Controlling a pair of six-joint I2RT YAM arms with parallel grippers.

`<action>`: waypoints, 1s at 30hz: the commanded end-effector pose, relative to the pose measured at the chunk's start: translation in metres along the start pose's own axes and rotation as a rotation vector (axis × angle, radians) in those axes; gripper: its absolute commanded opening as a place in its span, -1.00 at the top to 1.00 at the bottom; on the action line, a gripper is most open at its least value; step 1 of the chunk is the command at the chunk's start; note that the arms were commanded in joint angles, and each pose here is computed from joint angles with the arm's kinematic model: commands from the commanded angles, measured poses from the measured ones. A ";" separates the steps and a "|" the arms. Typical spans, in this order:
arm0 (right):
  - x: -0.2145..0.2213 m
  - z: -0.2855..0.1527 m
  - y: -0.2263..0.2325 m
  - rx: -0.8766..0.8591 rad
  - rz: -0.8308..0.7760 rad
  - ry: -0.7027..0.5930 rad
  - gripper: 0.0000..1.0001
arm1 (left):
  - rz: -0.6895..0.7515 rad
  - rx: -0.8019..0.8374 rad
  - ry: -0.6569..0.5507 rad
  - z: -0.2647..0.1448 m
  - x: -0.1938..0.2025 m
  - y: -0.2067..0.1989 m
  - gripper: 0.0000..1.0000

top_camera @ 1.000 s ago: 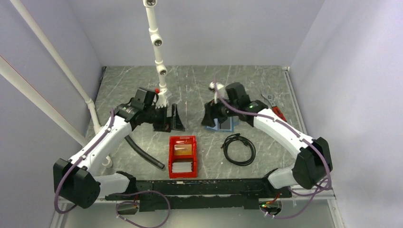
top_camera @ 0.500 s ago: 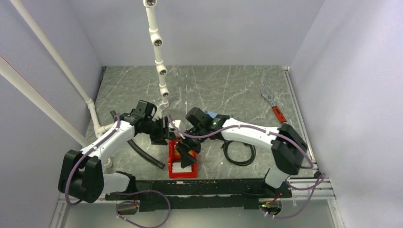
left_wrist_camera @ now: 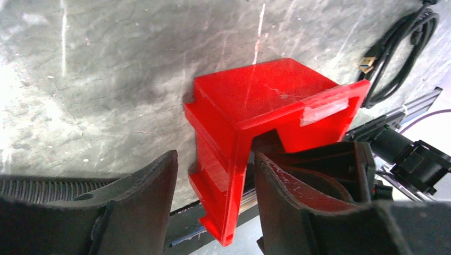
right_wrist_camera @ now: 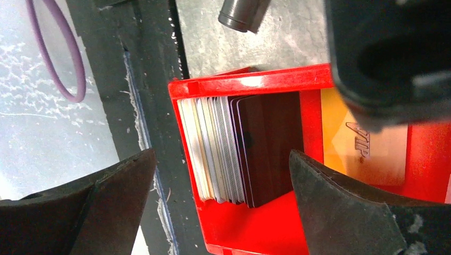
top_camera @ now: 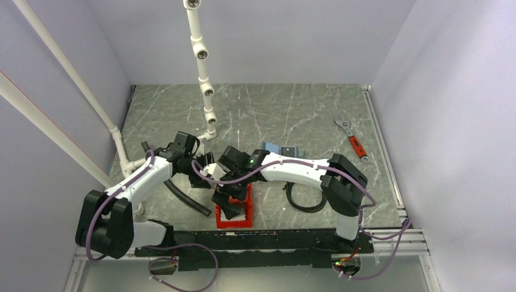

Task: Put the credit cards into the card holder
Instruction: Pick up the credit card from the storage box.

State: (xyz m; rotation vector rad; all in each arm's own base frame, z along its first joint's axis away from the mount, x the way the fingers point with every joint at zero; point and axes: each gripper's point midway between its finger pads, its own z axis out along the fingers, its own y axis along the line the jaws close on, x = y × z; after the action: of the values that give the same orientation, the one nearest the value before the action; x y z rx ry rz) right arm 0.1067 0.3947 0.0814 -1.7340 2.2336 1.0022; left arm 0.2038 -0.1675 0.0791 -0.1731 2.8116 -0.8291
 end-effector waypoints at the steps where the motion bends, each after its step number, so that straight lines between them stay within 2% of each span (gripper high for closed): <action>1: 0.004 0.015 0.007 0.015 -0.046 0.059 -0.94 | -0.004 0.047 -0.022 0.000 -0.007 -0.013 -0.16; 11: 0.010 0.026 0.012 0.020 -0.034 -0.003 -0.79 | -0.040 0.051 -0.094 -0.004 -0.006 -0.010 0.02; 12: 0.009 0.025 0.012 0.023 -0.034 -0.014 -0.79 | -0.035 0.062 -0.104 -0.005 -0.006 -0.011 -0.05; 14: 0.009 0.024 0.013 0.022 -0.034 -0.032 -0.78 | -0.020 0.088 -0.125 -0.009 -0.008 -0.017 -0.31; 17: 0.005 0.022 0.013 0.034 -0.032 -0.067 -0.79 | -0.008 0.095 -0.141 -0.013 -0.010 -0.020 -0.32; 20: 0.003 0.020 0.010 0.050 -0.029 -0.098 -0.80 | -0.007 0.102 -0.145 -0.013 -0.012 -0.021 -0.24; 23: 0.005 0.021 0.010 0.047 -0.033 -0.107 -0.77 | -0.011 0.113 -0.140 -0.010 -0.013 -0.023 -0.05; 26: 0.009 0.023 0.014 0.014 -0.035 -0.090 -0.66 | -0.013 0.113 -0.133 -0.007 -0.015 -0.023 0.11; 30: 0.006 0.018 0.022 -0.012 -0.058 -0.148 -0.64 | -0.010 0.118 -0.139 -0.005 -0.018 -0.024 0.31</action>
State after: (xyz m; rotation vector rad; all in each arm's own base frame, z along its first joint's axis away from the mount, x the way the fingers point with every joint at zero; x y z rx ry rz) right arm 0.0958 0.4102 0.0670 -1.6450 2.1043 1.0259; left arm 0.2002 -0.1677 0.0766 -0.2452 2.7339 -0.8466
